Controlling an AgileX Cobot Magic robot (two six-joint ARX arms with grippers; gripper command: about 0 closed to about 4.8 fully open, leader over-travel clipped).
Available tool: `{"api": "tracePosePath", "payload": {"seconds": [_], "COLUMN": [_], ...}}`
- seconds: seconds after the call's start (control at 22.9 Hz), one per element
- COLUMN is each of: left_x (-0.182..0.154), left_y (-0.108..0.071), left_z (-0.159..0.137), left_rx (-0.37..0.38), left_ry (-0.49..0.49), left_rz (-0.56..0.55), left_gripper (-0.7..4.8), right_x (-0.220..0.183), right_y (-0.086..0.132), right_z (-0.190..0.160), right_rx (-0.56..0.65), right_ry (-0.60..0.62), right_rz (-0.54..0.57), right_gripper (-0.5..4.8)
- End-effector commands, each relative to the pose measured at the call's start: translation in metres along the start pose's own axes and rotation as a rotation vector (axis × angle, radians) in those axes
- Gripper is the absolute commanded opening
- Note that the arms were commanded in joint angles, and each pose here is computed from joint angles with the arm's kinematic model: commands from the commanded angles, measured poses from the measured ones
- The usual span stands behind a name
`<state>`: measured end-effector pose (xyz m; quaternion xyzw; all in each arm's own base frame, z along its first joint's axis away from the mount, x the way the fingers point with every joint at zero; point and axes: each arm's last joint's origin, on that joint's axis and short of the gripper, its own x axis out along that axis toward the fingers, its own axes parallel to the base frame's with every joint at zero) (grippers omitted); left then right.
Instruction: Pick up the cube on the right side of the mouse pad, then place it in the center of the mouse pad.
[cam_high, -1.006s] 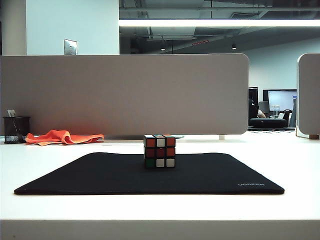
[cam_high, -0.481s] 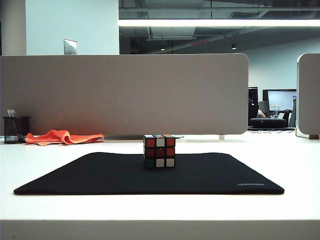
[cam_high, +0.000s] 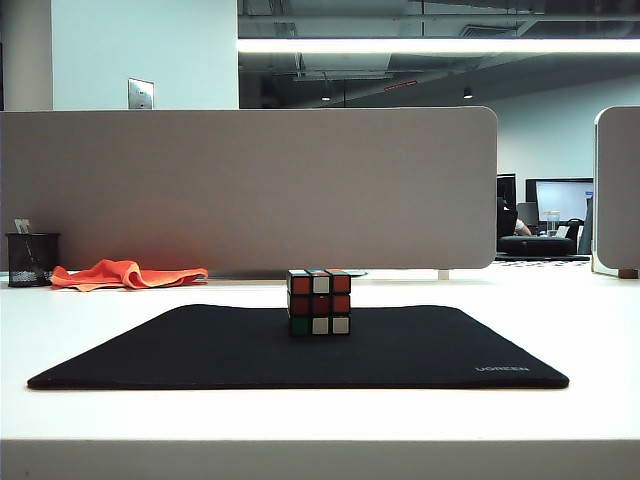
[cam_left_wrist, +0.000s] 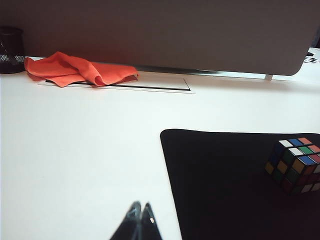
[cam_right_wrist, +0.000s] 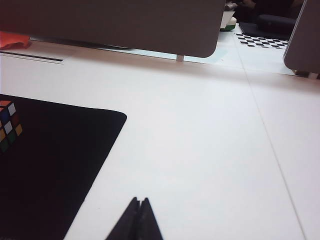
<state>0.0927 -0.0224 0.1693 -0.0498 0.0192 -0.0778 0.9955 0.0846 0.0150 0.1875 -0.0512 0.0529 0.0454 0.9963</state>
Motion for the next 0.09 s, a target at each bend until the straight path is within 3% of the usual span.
{"api": "tracePosePath", "payload": {"seconds": [0.04,0.09], "left_x": [-0.0001,-0.0001], "left_y": [-0.0001,-0.0001], "left_z": [0.0017,0.0017], "left_rx": [-0.001,-0.001], "left_ry": [-0.013,-0.013], "left_rz": [-0.002,-0.002], "left_gripper": [-0.05,-0.05], "right_x": [-0.0007,-0.0007], "right_y": [-0.0002,-0.0002], "right_z": [0.0028,0.0028], "right_rx": [0.007,0.007], "right_ry": [-0.021,-0.021], "right_rz": [0.001,0.001], "right_gripper": [-0.01,-0.01]}}
